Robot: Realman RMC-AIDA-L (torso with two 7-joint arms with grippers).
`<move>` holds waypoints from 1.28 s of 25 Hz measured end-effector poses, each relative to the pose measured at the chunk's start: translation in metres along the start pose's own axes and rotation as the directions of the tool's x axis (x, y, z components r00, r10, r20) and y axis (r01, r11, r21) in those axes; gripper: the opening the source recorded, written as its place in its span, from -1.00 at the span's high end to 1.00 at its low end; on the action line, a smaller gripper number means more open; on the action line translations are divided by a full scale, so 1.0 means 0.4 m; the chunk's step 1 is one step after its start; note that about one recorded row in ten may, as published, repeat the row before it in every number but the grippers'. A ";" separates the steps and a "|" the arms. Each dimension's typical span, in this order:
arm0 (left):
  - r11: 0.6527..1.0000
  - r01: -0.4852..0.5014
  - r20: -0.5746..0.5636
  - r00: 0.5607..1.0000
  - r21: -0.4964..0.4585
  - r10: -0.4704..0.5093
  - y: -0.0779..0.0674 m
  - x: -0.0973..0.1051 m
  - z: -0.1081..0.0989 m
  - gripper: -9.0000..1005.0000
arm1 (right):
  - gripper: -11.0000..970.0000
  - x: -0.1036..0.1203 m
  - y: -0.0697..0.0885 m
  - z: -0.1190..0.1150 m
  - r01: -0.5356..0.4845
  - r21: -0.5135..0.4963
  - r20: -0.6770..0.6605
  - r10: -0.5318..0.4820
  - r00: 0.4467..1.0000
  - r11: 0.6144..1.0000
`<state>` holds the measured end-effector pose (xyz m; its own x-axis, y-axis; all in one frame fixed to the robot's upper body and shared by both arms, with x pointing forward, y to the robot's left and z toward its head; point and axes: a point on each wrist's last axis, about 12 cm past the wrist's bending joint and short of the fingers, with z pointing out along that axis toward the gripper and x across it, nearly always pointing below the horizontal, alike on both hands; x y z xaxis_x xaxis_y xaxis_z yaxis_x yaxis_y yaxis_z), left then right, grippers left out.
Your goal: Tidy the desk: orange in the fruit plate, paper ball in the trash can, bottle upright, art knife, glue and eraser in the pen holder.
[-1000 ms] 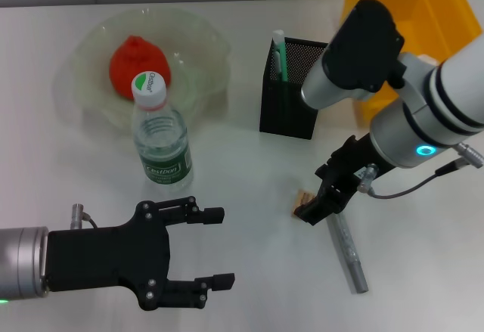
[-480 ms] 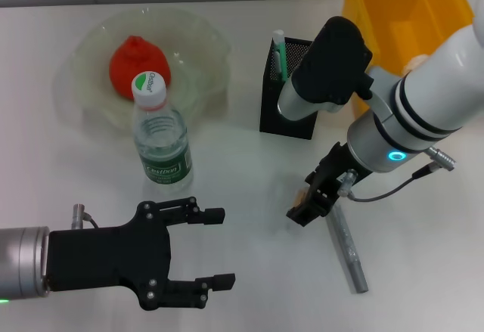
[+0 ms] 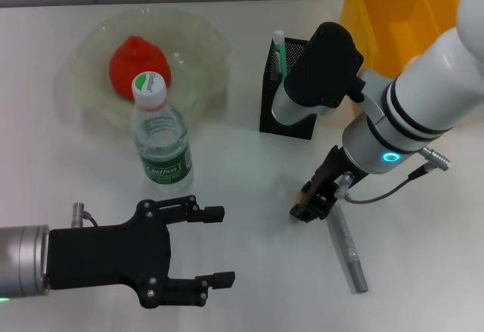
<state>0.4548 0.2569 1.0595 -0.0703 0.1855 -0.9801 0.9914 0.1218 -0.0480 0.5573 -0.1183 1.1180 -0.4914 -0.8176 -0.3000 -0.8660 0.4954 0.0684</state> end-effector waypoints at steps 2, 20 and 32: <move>1.000 -0.001 0.000 1.000 -0.001 0.001 0.001 -0.001 0.000 -0.56 | 0.15 -0.002 0.002 -0.004 0.001 0.002 0.006 -0.001 1.000 1.000; 1.000 0.000 0.004 1.000 0.006 0.000 -0.002 -0.001 0.000 -0.56 | 0.25 0.022 -0.100 -0.311 -0.195 0.238 0.517 0.046 0.855 0.952; 1.000 0.001 0.000 1.000 0.001 -0.001 0.000 0.000 0.000 -0.56 | 0.26 -0.027 -0.153 -0.210 -0.198 0.166 0.439 0.108 0.892 0.966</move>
<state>0.4548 0.2568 1.0596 -0.0708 0.1851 -0.9802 0.9914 0.1212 -0.0487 0.6079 -0.1646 1.1971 -0.4912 -0.5473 -0.6776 -0.7238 0.6892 -0.0320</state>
